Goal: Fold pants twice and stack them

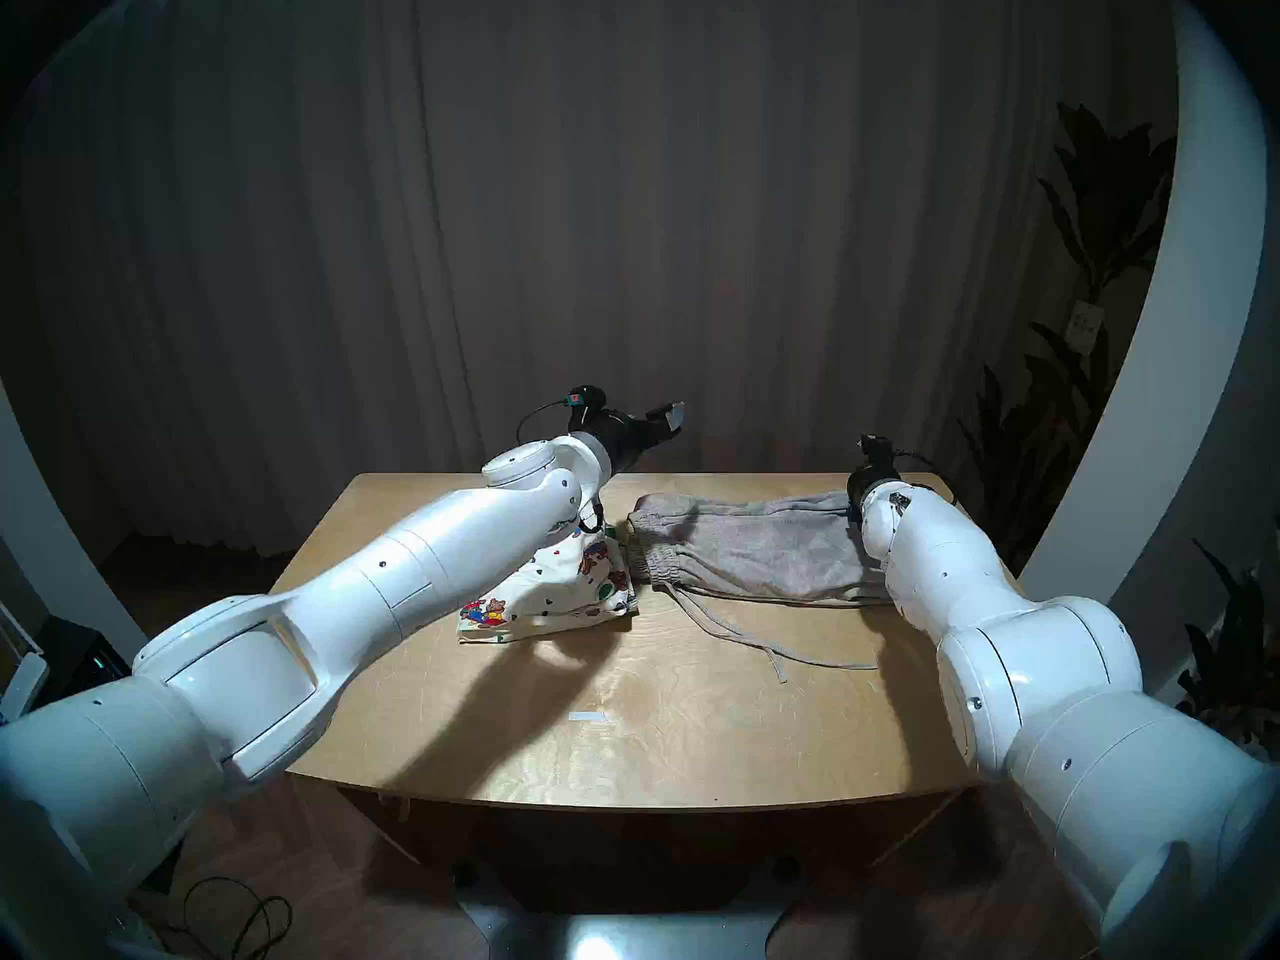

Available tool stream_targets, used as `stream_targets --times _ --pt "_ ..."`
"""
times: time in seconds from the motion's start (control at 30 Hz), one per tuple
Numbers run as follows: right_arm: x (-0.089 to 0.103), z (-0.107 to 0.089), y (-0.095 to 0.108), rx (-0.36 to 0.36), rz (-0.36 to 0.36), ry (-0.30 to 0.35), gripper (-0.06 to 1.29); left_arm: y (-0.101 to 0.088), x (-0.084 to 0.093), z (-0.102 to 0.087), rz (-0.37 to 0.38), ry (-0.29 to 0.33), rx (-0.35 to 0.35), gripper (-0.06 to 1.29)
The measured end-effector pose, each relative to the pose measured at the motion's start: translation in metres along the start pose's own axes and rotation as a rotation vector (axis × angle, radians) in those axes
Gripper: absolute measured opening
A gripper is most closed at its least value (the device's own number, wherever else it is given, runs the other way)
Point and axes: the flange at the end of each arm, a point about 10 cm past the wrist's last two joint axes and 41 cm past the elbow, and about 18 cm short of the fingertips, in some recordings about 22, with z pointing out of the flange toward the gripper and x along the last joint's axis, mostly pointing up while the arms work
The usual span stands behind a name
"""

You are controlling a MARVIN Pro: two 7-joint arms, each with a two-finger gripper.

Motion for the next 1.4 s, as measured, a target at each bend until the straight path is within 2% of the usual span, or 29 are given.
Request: stream_targets --times 0.3,0.53,0.73,0.97,1.13,1.4 --pt "-0.009 0.001 -0.018 0.067 0.033 -0.051 1.20 0.010 -0.018 -0.019 -0.020 0.009 -0.037 1.25" --pt "-0.014 0.001 -0.034 0.119 0.056 -0.087 1.20 0.002 -0.021 -0.031 -0.014 0.023 -0.015 1.25" --pt "-0.014 -0.001 -0.043 0.151 0.070 -0.111 1.20 -0.018 -0.014 -0.043 0.010 0.048 0.034 1.25" --pt "-0.013 -0.003 -0.045 0.166 0.083 -0.133 1.20 -0.041 0.007 -0.055 0.026 0.101 0.091 1.25" --pt "-0.013 -0.005 -0.041 0.166 0.091 -0.147 1.20 -0.063 0.024 -0.067 0.007 0.145 0.147 1.25" --pt "-0.014 -0.009 -0.027 0.153 0.102 -0.168 1.20 -0.096 0.031 -0.087 -0.031 0.171 0.233 1.25"
